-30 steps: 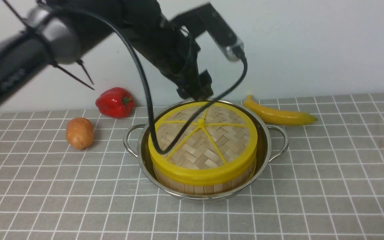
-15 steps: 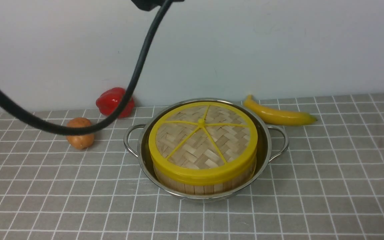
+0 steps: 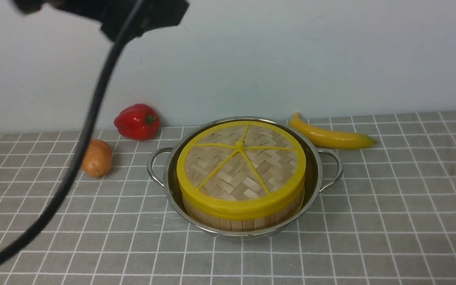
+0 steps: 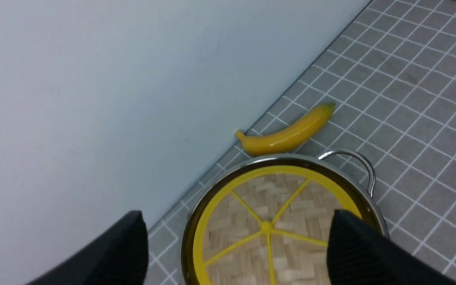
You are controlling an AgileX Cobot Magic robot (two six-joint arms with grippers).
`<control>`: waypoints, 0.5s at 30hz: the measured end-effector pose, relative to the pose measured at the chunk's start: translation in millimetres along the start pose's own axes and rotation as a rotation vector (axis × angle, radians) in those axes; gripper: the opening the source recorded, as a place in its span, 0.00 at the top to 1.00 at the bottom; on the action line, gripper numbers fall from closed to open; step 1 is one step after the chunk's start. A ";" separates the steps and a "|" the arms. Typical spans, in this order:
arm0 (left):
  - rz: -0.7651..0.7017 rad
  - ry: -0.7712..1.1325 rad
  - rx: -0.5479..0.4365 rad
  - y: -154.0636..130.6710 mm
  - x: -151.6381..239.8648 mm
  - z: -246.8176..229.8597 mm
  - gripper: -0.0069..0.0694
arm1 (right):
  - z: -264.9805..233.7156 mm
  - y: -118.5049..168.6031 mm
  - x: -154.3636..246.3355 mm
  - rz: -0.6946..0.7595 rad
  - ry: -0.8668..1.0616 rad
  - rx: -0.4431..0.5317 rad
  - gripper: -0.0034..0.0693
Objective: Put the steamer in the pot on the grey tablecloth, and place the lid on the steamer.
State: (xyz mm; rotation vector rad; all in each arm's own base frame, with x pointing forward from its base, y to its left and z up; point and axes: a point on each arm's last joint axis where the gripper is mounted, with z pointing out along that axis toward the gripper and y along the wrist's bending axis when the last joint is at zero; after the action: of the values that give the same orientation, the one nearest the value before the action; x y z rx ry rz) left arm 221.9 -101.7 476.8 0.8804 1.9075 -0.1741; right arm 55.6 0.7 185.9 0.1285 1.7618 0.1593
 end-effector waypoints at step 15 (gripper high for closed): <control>-0.452 -0.160 -0.509 -76.7 266.1 -37.9 0.18 | 0.0 0.0 0.0 -0.003 0.000 0.000 0.62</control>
State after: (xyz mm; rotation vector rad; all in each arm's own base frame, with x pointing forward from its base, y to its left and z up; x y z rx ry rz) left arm 79.2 -6.4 256.2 0.0885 1.8510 -0.0212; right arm 55.6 0.7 185.9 0.1257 1.7619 0.1570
